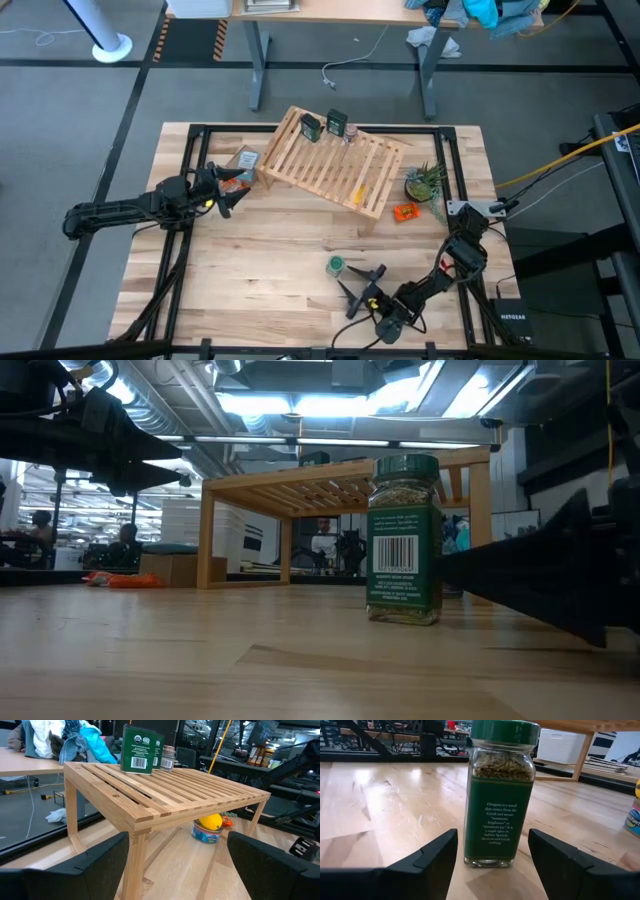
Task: Shelf spices
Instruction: Remove the green seasoning bottle from the shelf
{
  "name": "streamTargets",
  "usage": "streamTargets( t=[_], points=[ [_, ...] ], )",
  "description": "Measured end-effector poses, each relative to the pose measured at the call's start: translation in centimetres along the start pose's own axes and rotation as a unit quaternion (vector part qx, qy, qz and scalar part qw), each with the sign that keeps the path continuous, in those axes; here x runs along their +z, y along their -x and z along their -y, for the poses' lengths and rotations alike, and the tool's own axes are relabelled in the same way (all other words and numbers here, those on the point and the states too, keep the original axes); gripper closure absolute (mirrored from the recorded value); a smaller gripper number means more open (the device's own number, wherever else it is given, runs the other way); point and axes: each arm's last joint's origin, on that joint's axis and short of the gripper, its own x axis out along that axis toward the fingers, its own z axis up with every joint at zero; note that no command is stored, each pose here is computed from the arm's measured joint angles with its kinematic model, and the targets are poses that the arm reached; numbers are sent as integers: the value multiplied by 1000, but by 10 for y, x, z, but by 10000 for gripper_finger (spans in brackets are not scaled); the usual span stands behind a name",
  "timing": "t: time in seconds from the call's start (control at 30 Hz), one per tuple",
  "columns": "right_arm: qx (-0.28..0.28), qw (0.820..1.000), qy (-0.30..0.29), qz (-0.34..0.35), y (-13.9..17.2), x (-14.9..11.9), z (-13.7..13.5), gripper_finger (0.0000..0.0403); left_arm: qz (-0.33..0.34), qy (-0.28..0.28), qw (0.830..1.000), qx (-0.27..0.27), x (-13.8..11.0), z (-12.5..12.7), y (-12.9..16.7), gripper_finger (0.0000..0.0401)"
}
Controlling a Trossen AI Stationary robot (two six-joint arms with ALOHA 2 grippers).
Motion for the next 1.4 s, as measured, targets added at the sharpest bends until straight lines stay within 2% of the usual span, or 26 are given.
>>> streamTargets(
  t=[0.23,0.33,0.43,0.67,0.93,1.13,1.4],
  points=[
    [22,999,-10,-24,-17,0,1,155,0,0,1000,0,0,0,0,70],
    [32,998,-38,-32,-22,1,1,155,0,0,1000,0,0,0,0,70],
    [39,997,-62,-36,-24,2,0,155,0,0,1000,0,0,0,0,70],
    [47,996,-65,-38,-23,3,-1,155,0,0,1000,0,0,0,0,70],
    [-39,999,20,12,-11,5,2,155,0,0,1000,0,0,0,0,70],
    [-19,999,44,18,9,22,-3,155,0,0,1000,0,0,0,0,70],
    [-24,998,52,23,14,58,-4,155,0,0,1000,0,0,0,0,70]
  ],
)
